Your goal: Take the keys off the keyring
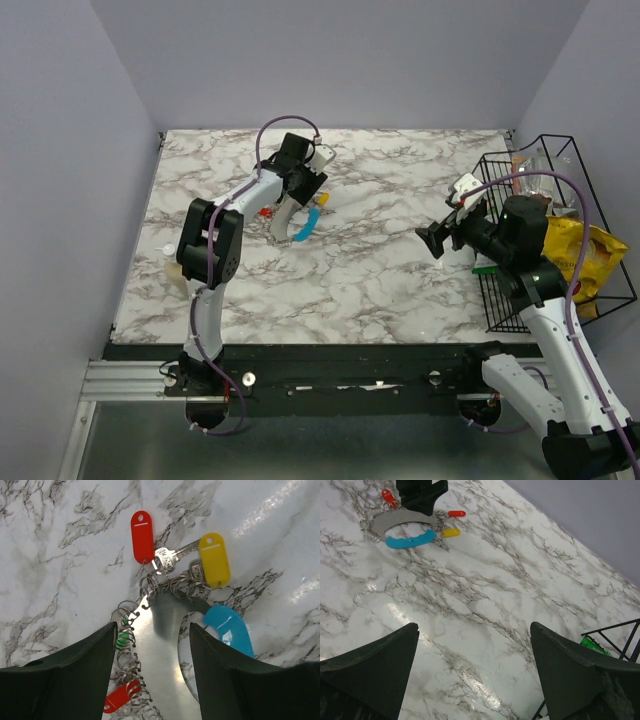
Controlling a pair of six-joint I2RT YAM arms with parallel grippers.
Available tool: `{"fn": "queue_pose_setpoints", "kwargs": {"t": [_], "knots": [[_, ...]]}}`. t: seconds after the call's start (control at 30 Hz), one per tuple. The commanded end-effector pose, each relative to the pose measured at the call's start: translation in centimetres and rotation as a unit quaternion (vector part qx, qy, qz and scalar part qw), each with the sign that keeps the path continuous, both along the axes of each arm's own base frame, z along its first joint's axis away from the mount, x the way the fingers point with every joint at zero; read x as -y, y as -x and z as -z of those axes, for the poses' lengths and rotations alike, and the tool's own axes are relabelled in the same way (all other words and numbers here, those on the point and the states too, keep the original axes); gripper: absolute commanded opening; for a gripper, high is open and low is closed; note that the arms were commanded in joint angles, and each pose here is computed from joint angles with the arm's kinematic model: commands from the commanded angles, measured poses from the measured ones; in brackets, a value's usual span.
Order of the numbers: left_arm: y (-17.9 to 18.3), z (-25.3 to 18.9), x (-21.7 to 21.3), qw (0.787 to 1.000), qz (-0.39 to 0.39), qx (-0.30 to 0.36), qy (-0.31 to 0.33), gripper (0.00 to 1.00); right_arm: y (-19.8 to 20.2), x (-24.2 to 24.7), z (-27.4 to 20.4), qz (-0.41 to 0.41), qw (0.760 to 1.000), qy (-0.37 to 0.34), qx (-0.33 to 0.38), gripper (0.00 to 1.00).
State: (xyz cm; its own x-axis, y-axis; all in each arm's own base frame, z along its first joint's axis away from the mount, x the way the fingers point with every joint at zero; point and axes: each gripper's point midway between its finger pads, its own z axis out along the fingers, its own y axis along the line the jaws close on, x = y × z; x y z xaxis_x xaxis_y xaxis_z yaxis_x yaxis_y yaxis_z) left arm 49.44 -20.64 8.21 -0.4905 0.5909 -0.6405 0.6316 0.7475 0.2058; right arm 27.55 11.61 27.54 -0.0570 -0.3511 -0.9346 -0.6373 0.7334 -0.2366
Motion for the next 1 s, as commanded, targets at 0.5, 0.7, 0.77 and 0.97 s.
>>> {"fn": "queue_pose_setpoints", "kwargs": {"t": [0.5,0.7,0.77,0.97], "knots": [[-3.5,2.8,-3.9,0.997,-0.037,-0.062,0.024,0.47,-0.3,-0.1,0.9,-0.002,1.0,0.015,0.0,1.0],[-3.0,3.9,-3.0,0.995,-0.018,-0.091,0.035,0.42,-0.3,0.0,0.9,-0.001,1.0,0.015,0.0,1.0],[-2.7,3.6,-2.6,0.994,-0.009,-0.095,0.047,0.42,-0.4,0.0,0.9,0.0,1.0,0.016,0.0,1.0],[-2.1,3.9,-2.0,0.992,0.005,-0.112,0.062,0.41,-0.4,-0.1,1.0,-0.001,1.0,0.017,-0.002,1.0]]}}
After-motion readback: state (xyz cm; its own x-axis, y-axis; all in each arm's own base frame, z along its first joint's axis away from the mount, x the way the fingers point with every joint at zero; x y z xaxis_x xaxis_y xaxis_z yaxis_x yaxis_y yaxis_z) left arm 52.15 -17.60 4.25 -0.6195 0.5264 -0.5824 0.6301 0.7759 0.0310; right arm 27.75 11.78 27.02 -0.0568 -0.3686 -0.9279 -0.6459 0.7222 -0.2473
